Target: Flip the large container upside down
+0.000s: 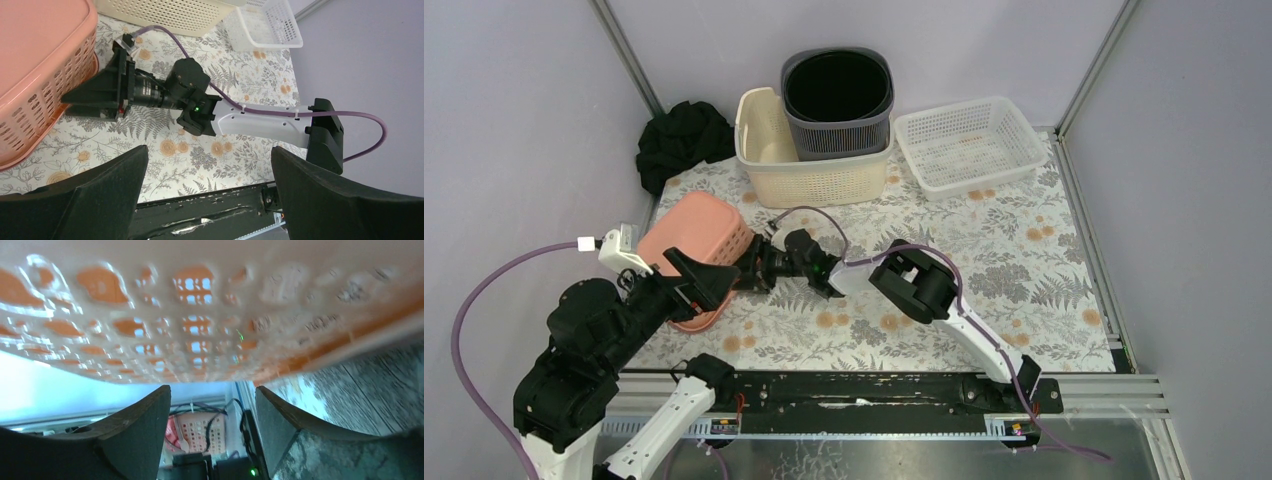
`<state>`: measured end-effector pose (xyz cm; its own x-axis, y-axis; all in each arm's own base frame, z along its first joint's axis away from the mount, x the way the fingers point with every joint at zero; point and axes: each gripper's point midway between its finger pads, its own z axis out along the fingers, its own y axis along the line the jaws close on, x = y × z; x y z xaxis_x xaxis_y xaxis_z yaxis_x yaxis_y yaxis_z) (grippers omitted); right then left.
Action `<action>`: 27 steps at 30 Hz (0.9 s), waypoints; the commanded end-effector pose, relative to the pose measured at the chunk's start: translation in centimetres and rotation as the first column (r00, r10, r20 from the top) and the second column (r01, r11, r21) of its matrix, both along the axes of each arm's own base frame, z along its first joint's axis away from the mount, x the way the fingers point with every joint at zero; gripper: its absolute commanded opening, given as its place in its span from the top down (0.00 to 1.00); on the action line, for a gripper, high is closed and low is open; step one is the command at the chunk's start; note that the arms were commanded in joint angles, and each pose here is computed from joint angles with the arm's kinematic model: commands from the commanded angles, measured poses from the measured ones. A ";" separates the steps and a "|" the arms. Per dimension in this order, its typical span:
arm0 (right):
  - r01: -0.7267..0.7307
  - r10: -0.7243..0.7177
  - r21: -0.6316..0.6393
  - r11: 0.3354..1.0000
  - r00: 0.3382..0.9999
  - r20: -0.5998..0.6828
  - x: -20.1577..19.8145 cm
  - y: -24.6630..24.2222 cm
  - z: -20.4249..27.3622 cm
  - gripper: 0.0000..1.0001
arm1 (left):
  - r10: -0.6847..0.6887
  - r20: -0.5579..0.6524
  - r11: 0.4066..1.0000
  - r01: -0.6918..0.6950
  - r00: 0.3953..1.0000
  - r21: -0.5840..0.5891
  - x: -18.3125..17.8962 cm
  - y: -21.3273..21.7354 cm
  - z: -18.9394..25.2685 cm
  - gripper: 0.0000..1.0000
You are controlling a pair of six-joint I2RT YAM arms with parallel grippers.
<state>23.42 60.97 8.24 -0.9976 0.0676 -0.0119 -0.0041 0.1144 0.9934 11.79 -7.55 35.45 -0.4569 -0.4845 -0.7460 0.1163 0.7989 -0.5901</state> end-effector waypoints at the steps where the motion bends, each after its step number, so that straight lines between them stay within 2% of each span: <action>1: -0.034 0.024 0.096 0.995 0.994 0.110 -0.2 -2.3 5.5 0.29 | 0.008 0.038 1.000 -0.008 0.999 0.007 -0.4 0.5 1.0 0.00; 5: -0.052 0.042 0.051 0.997 0.981 0.189 -1.1 -5.2 7.0 0.22 | 0.011 0.038 1.000 -0.011 0.999 0.009 -0.3 0.5 1.1 0.00; 10: -0.067 0.077 -0.044 0.997 0.947 0.311 -2.4 -8.2 9.0 0.00 | 0.012 0.041 1.000 -0.013 0.999 0.014 -0.2 0.6 1.4 0.00; 14: -0.013 0.113 -0.237 0.972 0.903 0.414 -2.3 -11.4 9.1 0.01 | 0.010 0.046 1.000 -0.011 0.999 0.019 0.0 0.5 1.5 0.00; 16: 0.084 0.103 -0.380 0.921 0.889 0.445 -1.0 -14.9 9.1 0.01 | 0.007 0.052 1.000 -0.009 0.999 0.030 0.2 0.5 1.5 0.00; 18: 0.220 0.045 -0.464 0.858 0.868 0.495 1.7 -19.0 10.0 0.01 | 0.003 0.058 0.999 -0.005 0.998 0.039 0.6 0.4 1.7 0.00; 23: 0.428 -0.116 -0.445 0.786 0.810 0.574 6.6 -29.1 15.2 0.01 | -0.014 0.058 0.998 0.010 0.998 0.067 2.9 -0.6 1.3 0.00; 25: 0.522 -0.186 -0.422 0.741 0.763 0.618 8.7 -33.0 16.7 0.01 | -0.020 0.049 0.997 0.016 0.999 0.080 4.0 -1.1 1.0 0.00; 26: 0.574 -0.194 -0.416 0.705 0.721 0.665 9.8 -34.7 17.5 0.01 | -0.027 0.043 0.996 0.023 0.999 0.087 4.7 -1.4 0.7 0.00; 27: 0.634 -0.182 -0.447 0.631 0.682 0.708 11.1 -36.6 17.7 0.01 | -0.034 0.035 0.995 0.031 0.999 0.093 5.3 -1.8 0.4 0.00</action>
<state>31.81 31.29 26.26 -0.7358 0.2540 -0.6277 -0.3544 0.6454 0.6767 13.94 -8.07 35.58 -0.4630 -0.4329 -0.7735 0.1245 0.8322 -0.5403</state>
